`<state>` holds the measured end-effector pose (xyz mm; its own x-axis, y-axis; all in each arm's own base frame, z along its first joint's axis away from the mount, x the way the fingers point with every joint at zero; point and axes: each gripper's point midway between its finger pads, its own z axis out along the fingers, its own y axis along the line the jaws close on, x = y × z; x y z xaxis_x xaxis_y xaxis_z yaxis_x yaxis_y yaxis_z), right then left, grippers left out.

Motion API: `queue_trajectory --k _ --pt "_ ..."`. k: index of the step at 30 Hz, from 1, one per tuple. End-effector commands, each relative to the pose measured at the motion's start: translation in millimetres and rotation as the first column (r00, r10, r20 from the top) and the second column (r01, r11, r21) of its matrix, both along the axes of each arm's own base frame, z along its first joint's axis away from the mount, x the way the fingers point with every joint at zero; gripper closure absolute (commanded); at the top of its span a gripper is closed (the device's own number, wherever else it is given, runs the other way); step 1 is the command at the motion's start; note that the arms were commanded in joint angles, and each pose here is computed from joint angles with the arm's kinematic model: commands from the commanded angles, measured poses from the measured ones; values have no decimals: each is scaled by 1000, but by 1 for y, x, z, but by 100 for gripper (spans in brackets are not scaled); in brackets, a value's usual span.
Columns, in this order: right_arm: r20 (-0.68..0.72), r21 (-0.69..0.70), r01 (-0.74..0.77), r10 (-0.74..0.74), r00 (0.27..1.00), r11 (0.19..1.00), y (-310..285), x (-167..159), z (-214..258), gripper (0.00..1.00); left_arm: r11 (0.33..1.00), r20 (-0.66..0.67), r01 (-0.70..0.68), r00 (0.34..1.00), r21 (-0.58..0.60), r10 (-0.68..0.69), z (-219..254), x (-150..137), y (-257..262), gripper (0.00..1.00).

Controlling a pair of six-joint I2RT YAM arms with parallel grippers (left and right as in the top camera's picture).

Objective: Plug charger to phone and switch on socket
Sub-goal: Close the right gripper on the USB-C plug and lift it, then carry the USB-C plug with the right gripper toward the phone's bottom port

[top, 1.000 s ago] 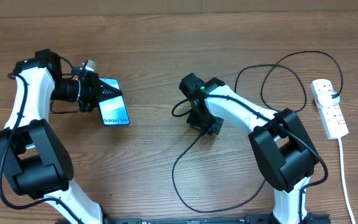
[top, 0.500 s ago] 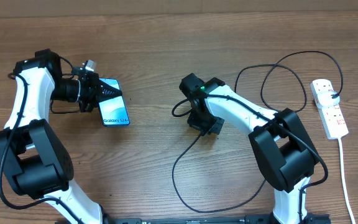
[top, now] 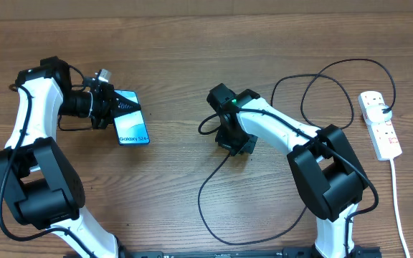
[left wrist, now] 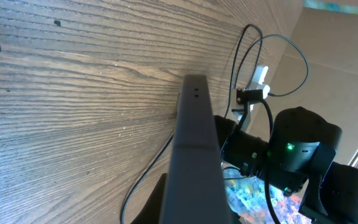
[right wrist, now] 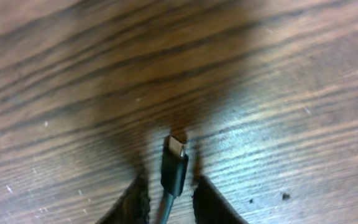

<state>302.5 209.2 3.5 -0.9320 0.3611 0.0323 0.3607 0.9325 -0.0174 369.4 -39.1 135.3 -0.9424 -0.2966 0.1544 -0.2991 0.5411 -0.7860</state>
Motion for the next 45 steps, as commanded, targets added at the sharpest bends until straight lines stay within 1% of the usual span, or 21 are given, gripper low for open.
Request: queue_trajectory --k 1,4,9,12,14,16,18,20,22,23,24,25,27,29,30,32,34,39,41,44,45 --pt "-20 -3 -18 18 1000 1000 -2 -3 -6 75 999 30 3 1000 -40 -2 10 0 -4 96" --pt "-19 -2 -18 18 1000 1000 -2 -2 -6 95 999 33 3 999 -38 -2 10 1 -4 96" --pt "4 46 -75 75 997 996 8 4 -6 94 999 62 21 998 -33 -19 10 1 -4 96" --pt "13 99 -161 161 987 982 18 5 -5 93 999 75 25 997 -40 -22 11 3 -5 96" --pt "16 143 -224 224 974 964 25 5 -1 96 998 83 27 996 -53 -22 13 3 -6 96" --pt "23 223 -295 298 954 929 36 5 6 96 993 155 58 987 -98 -43 22 5 -11 96" --pt "63 344 -388 392 918 855 53 4 19 96 978 280 112 958 -174 -60 40 9 -19 96" --pt "152 472 -485 474 867 736 70 2 43 96 953 395 156 918 -258 -44 61 11 -25 96" --pt "246 560 -557 519 819 614 81 -1 69 96 933 453 174 892 -316 -13 75 13 -28 96" --pt "309 596 -601 539 784 532 86 -4 87 96 921 468 177 883 -346 7 82 14 -29 96" --pt "350 614 -627 546 761 480 89 -6 98 96 916 473 176 881 -361 17 85 15 -29 96" --pt "415 633 -665 552 723 395 93 -11 116 96 908 478 177 878 -381 30 89 15 -30 96" --pt "507 646 -716 553 662 264 99 -22 143 96 893 495 182 867 -411 51 96 16 -30 96" --pt "565 651 -740 544 620 167 102 -32 161 96 871 526 193 846 -452 85 107 15 -31 96" --pt "587 654 -746 538 606 127 103 -36 168 96 868 524 192 847 -458 89 109 14 -32 96" --pt "645 664 -748 506 573 1 108 -48 185 96 866 514 187 853 -463 91 111 12 -32 96" --pt "686 667 -738 467 559 -96 111 -57 199 96 863 489 173 867 -475 95 112 9 -33 96" --pt "704 667 -727 456 545 -160 120 -68 207 96 854 433 143 896 -500 103 115 2 -35 96" --pt "715 666 -718 446 539 -202 125 -75 213 96 851 414 133 904 -507 105 116 0 -36 96" --pt "745 655 -696 404 531 -294 135 -84 228 96 846 385 124 917 -518 102 117 -3 -39 96" --pt "743 659 -690 404 534 -299 138 -85 230 96 845 382 124 919 -520 99 117 -3 -40 96"
